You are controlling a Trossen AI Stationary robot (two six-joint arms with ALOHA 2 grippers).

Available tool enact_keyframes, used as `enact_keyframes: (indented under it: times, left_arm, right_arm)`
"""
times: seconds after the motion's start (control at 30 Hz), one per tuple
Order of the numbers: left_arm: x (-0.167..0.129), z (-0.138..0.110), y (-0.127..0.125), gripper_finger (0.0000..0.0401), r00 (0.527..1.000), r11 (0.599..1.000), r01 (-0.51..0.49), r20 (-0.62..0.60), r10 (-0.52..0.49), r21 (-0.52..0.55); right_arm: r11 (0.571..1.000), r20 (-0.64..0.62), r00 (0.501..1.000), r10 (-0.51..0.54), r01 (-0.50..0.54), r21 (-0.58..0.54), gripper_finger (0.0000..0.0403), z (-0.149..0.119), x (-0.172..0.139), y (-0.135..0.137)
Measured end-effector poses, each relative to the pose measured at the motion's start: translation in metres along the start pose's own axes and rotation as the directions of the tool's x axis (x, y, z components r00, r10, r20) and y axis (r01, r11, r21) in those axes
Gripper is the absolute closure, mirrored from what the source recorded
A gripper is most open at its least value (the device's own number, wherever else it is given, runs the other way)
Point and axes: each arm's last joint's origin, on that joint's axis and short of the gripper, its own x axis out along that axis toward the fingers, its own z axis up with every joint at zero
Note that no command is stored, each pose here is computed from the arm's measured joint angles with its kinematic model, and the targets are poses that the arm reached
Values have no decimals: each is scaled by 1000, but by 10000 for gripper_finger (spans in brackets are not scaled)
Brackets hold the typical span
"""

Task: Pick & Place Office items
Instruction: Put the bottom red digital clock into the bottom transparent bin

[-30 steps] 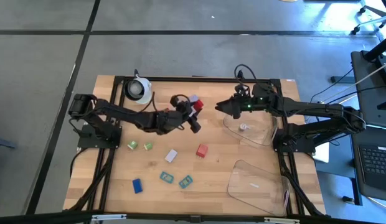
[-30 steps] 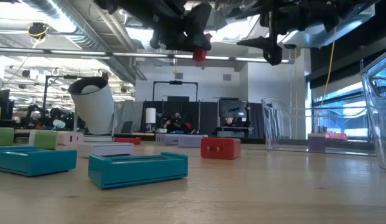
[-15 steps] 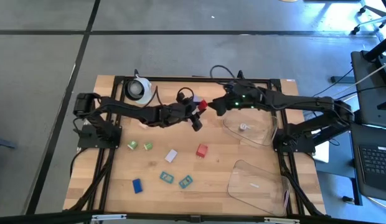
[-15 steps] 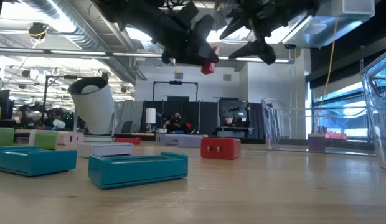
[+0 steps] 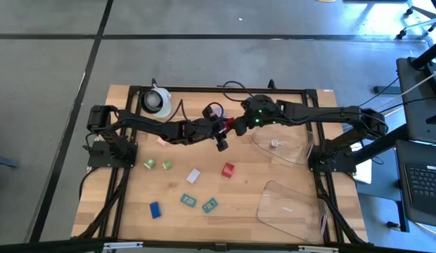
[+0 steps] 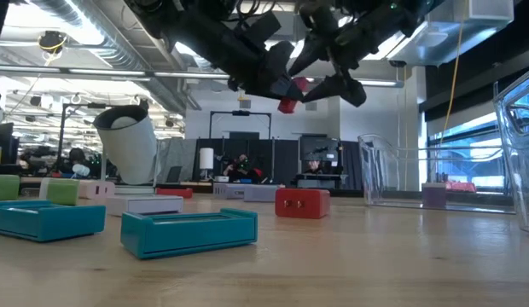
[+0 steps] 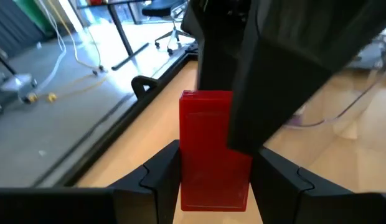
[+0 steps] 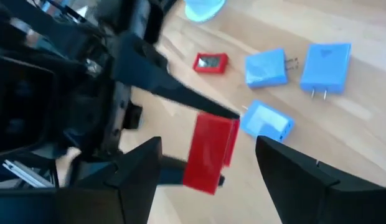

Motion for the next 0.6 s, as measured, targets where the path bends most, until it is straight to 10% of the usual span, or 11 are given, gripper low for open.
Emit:
enact_keyframes:
  times: [0.6]
  left_arm:
    - [0,-1,-1,240,1000,999,26,-9,-26,42]
  right_arm:
    - [1000,-27,1000,-14,14,6,274,-2,5,-2]
